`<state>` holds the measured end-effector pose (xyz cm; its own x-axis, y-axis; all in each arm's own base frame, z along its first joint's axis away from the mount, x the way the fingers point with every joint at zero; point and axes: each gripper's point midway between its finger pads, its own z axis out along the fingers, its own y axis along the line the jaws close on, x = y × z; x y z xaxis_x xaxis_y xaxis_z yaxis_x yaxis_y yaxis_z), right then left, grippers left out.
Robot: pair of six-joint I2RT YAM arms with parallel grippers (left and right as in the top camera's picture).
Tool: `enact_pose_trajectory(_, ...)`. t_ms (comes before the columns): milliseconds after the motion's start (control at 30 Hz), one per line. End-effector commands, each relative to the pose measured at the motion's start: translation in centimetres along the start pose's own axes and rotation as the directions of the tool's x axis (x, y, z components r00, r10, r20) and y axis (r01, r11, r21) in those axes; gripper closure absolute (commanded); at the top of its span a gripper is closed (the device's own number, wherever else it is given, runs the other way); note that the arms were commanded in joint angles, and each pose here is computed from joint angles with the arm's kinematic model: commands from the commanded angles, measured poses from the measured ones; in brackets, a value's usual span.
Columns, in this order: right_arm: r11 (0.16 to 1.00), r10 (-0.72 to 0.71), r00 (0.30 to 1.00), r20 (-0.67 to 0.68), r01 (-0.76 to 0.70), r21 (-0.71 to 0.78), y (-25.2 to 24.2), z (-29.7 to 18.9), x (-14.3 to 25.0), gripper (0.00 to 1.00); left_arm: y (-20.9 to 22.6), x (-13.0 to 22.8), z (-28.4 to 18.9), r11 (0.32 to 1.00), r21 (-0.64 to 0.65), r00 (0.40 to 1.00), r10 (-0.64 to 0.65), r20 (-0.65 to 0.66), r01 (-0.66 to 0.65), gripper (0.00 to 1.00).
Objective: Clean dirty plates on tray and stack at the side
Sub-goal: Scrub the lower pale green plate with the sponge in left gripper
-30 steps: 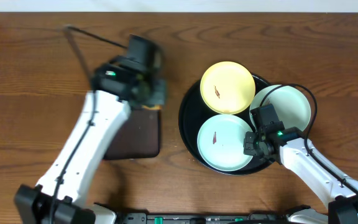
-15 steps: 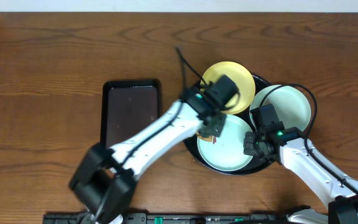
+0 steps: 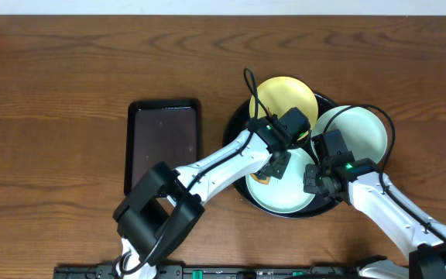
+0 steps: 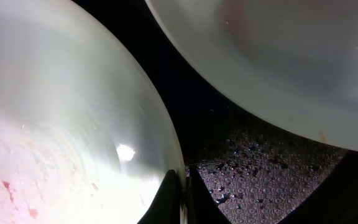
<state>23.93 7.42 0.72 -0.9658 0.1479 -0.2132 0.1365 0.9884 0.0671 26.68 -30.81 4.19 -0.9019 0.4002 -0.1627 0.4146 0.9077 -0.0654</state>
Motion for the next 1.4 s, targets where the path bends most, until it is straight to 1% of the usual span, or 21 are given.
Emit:
enact_pose_trajectory(0,0.999,-0.028,1.000,-0.011,0.028,0.019,-0.3,0.2,0.5,0.99,0.9,0.6,1.4,0.999,-0.036,1.000,-0.013,-0.003,0.012,0.92)
enact_pose_trajectory(133,0.999,-0.028,1.000,-0.011,0.028,0.019,-0.3,0.2,0.5,0.99,1.1,0.7,2.6,0.999,-0.030,1.000,-0.013,0.017,0.013,0.93)
enact_pose_trajectory(300,0.999,-0.028,1.000,-0.012,0.028,0.018,-0.3,0.2,0.6,0.99,2.0,0.6,3.0,0.997,-0.079,0.999,-0.011,0.045,0.015,0.92)
enact_pose_trajectory(433,0.999,-0.028,1.000,-0.013,0.028,0.015,-0.2,0.2,0.6,0.99,2.1,0.6,3.6,0.997,-0.078,0.998,-0.014,0.065,0.019,0.93)
enact_pose_trajectory(667,0.999,-0.028,1.000,-0.013,0.028,0.015,-0.2,0.2,0.6,0.99,2.9,2.5,5.4,0.992,-0.085,0.995,-0.089,0.046,0.092,0.92)
enact_pose_trajectory(733,0.999,-0.028,1.000,-0.013,0.028,0.015,-0.2,0.2,0.6,0.99,2.7,3.2,5.7,0.993,-0.065,0.995,-0.099,0.020,0.100,0.93)
enact_pose_trajectory(867,0.999,-0.028,1.000,-0.013,0.028,0.015,-0.2,0.2,0.6,0.99,0.7,4.2,5.7,0.994,0.044,0.994,-0.099,-0.048,0.101,0.93)
enact_pose_trajectory(967,0.999,-0.028,1.000,-0.013,0.028,0.015,-0.2,0.2,0.6,0.99,0.0,4.5,5.7,0.991,0.083,0.993,-0.098,-0.072,0.104,0.93)
enact_pose_trajectory(1067,0.999,-0.028,1.000,-0.013,0.028,0.015,-0.2,0.2,0.6,0.99,-0.3,4.7,5.6,0.989,0.099,0.992,-0.098,-0.082,0.106,0.93)
enact_pose_trajectory(1267,0.999,-0.028,1.000,-0.013,0.028,0.015,-0.2,0.2,0.6,0.99,-0.2,5.0,6.2,0.987,0.093,0.988,-0.120,-0.100,0.129,0.93)
enact_pose_trajectory(1367,0.999,-0.028,1.000,-0.014,0.028,0.015,-0.2,0.2,0.6,0.99,-0.7,5.3,6.8,0.984,0.115,0.985,-0.121,-0.124,0.135,0.92)
